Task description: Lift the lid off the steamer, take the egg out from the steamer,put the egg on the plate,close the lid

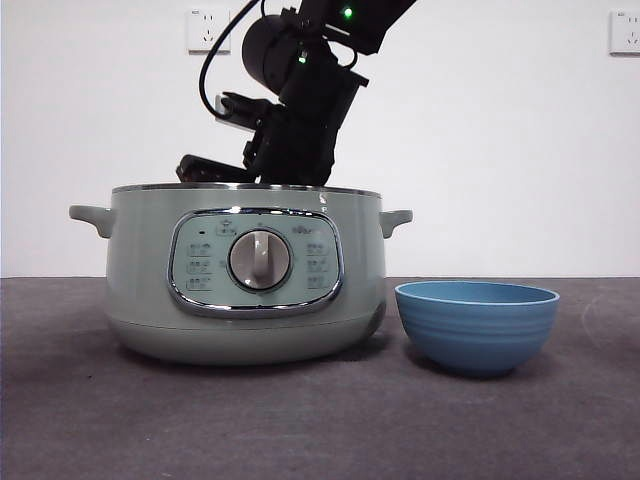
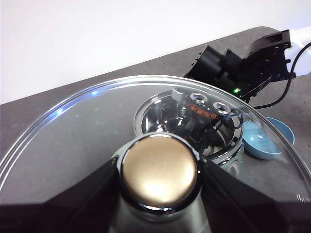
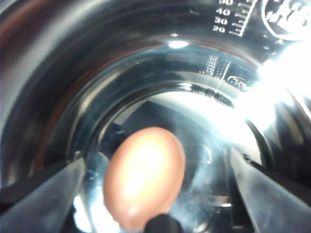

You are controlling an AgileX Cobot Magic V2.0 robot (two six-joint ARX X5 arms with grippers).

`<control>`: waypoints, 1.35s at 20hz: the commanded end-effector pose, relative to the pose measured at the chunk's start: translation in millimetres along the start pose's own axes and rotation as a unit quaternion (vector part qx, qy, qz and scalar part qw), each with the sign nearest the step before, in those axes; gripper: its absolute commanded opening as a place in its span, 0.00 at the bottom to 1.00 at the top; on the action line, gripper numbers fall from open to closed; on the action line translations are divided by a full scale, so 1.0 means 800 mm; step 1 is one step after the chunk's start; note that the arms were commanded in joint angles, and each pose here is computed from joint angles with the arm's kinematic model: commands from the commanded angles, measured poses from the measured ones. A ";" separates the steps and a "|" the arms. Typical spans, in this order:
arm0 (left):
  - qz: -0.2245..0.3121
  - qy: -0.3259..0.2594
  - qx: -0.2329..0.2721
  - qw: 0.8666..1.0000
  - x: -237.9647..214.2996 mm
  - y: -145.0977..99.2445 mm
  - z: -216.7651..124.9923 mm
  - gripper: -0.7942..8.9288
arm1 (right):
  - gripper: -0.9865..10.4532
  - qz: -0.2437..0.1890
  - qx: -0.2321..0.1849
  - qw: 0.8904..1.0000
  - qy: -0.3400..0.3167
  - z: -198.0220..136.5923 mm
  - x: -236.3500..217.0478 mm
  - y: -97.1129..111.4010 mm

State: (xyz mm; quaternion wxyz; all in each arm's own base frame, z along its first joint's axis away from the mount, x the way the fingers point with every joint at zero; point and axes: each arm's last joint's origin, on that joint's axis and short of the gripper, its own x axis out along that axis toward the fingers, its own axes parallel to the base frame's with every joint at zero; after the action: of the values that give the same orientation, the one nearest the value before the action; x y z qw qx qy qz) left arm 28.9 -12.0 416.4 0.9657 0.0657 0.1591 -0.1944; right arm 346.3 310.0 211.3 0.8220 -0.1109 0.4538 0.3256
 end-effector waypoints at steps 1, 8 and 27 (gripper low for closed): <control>0.001 -0.028 -0.003 1.000 -0.005 0.001 0.005 0.07 | 0.51 0.000 0.007 1.000 0.011 -0.005 0.016 -0.001; 0.001 -0.027 -0.003 1.000 -0.005 0.001 0.005 0.07 | 0.21 0.016 0.017 0.999 0.021 -0.007 0.016 0.001; -0.028 -0.026 -0.002 0.999 0.026 -0.002 0.023 0.07 | 0.07 -0.100 -0.014 0.994 -0.048 -0.052 -0.351 -0.039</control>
State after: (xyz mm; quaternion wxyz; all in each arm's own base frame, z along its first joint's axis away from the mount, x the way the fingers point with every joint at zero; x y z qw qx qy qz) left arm 52.8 -25.1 420.2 0.9583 0.0621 0.1668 -0.2235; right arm 229.7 141.2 420.7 0.8766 -0.1444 0.3859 0.2489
